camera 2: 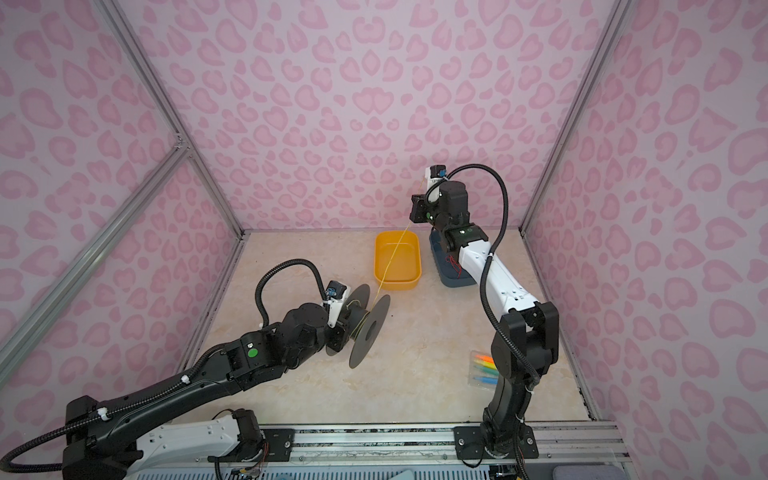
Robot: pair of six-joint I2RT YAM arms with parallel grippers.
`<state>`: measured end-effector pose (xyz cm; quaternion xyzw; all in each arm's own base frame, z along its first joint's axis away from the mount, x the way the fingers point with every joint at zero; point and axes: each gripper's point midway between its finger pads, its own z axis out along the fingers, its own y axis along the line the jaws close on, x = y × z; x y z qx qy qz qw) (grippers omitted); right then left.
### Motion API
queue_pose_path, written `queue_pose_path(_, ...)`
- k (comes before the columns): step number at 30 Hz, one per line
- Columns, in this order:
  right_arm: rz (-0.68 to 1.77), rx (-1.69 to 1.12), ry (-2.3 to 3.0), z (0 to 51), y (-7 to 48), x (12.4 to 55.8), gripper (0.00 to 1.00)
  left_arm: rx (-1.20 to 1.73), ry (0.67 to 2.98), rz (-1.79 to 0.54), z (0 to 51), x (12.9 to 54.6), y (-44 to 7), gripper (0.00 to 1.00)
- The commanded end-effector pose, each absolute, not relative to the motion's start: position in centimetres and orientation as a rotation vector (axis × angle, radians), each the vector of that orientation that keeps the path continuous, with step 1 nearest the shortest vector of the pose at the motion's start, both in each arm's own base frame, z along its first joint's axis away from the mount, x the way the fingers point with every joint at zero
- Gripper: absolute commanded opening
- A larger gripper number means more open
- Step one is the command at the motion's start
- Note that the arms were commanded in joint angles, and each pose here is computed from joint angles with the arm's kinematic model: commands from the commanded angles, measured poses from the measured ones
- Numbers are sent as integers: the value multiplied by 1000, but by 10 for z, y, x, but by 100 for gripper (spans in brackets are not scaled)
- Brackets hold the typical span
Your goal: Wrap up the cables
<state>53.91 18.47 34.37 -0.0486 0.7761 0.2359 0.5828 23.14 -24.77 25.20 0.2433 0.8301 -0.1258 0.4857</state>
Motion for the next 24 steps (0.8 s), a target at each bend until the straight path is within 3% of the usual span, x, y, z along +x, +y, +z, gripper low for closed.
queue_pose_path(1, 488, -38, 1673, 364, 167, 550, 0, 620, 2021, -326, 257, 224, -240, 4)
queue_pose_path(12, 493, 67, 1767, 271, 160, 526, 0, 366, 1878, -636, 335, 250, -213, 4)
queue_pose_path(24, 545, 183, 1811, 195, 192, 480, 0, 168, 1777, -783, 373, 281, -189, 4)
